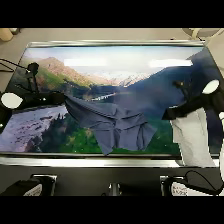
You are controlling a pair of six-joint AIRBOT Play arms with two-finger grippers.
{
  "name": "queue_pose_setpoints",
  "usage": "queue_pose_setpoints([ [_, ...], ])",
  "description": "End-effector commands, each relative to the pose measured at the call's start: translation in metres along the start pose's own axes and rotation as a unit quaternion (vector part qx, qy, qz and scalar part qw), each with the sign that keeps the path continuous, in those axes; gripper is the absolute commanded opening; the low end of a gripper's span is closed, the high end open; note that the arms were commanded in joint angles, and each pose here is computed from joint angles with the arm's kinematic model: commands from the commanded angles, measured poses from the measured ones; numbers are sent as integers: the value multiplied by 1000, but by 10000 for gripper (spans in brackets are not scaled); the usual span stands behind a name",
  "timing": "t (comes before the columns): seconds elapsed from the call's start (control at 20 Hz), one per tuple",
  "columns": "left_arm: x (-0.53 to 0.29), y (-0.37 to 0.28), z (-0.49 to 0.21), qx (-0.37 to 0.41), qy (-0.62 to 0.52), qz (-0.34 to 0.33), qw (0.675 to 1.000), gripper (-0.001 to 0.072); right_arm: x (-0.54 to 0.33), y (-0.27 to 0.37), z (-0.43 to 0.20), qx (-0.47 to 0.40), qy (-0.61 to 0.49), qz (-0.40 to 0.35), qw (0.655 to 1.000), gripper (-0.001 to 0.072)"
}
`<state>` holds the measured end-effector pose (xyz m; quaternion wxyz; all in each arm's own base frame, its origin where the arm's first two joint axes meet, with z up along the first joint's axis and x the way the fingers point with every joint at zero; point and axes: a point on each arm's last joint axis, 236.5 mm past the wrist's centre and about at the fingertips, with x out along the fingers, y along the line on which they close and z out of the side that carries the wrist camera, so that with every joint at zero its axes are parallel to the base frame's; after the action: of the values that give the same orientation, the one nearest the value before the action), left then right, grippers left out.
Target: Fold the shirts.
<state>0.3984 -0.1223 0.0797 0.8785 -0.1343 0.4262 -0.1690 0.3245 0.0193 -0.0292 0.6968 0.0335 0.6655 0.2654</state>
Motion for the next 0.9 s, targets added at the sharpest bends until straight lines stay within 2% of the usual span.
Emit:
queue_pose_setpoints([
  [0.0,-3,0,-6,1,16,-2,1000,30,53,9,-46,37,45,38,998,570],
  [0.05,-3,-1,-9,1,21,-3,1000,30,64,11,-47,36,43,34,998,613],
  [0.35,-7,-5,-8,-1,20,-10,1000,30,96,29,-23,14,24,31,999,612],
  [0.4,-7,-6,-8,-2,19,-11,1000,30,100,33,-17,12,17,33,999,584],
  [0.5,-7,-7,-8,-3,19,-12,1000,30,105,35,-2,6,-8,22,1000,382],
  [0.6,-9,-8,-6,-2,16,-13,1000,30,102,30,14,6,-38,7,999,21],
  [0.75,-37,-18,31,25,-36,-16,999,30,56,23,48,-54,-82,-40,994,14],
  [0.85,-92,-35,89,48,-124,-17,991,30,-32,17,97,-125,-164,-141,968,14],
])
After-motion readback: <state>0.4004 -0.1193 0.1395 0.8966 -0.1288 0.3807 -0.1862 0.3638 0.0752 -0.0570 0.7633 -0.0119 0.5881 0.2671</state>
